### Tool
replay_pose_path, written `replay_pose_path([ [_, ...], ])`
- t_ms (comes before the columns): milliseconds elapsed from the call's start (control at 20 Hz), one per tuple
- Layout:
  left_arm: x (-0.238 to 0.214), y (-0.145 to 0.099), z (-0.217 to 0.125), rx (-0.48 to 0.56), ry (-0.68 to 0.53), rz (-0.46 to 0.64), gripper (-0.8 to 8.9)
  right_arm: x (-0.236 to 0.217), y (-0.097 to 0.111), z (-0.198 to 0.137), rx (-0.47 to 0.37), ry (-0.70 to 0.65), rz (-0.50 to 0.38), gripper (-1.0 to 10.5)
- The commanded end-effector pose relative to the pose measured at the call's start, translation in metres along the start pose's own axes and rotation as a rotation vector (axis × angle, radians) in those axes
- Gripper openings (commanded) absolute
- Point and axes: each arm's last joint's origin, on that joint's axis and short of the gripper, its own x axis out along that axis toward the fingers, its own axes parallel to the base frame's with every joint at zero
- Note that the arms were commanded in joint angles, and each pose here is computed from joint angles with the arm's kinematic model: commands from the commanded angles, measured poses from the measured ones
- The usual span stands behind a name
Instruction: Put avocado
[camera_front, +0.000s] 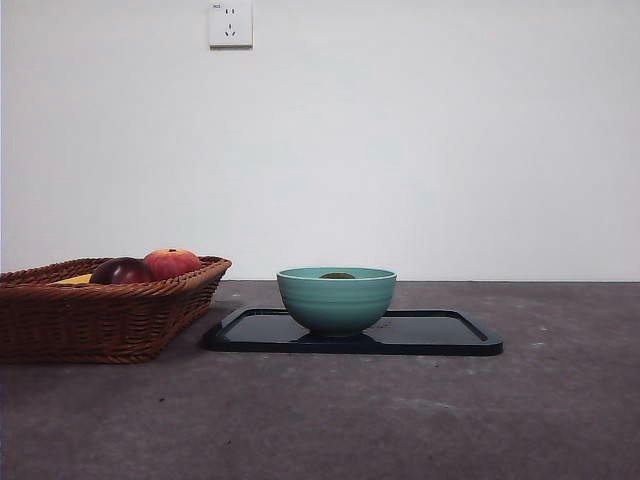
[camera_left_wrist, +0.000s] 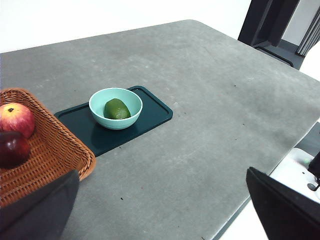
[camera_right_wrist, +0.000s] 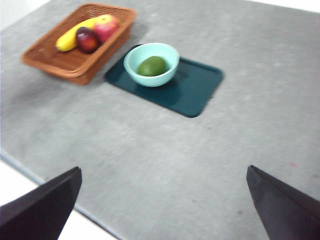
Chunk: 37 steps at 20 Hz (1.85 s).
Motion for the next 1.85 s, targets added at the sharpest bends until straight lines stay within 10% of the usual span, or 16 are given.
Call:
replay_pose_path([
  [50, -0.001, 0.000, 0.002, 0.002, -0.009, -0.009, 5.31, 0.000, 0.001, 0.002, -0.012, -0.011, 0.027, 5.6],
  [300, -0.001, 0.000, 0.002, 0.003, -0.009, -0.009, 4.54, -0.001, 0.001, 0.005, -0.012, -0.038, 0.029, 5.2],
  [400, -0.001, 0.000, 0.002, 0.003, -0.008, -0.009, 0.33, -0.001, 0.001, 0.005, -0.012, -0.037, 0.028, 1.3],
  [450, -0.001, 0.000, 0.002, 0.003, -0.011, -0.009, 0.26, -0.001, 0.001, 0.005, -0.013, -0.037, 0.029, 0.0],
  [1200, -0.001, 0.000, 0.002, -0.005, -0.012, 0.013, 0.19, -0.001, 0.001, 0.005, -0.011, -0.043, 0.022, 0.2],
  [1450, -0.002, 0.008, 0.003, -0.088, -0.049, 0.291, 0.19, -0.001, 0.001, 0.005, -0.011, -0.043, 0.022, 0.2],
  [1850, 0.046, 0.050, -0.019, 0.064, -0.178, 0.631, 0.19, -0.001, 0.001, 0.005, -0.011, -0.043, 0.022, 0.2],
])
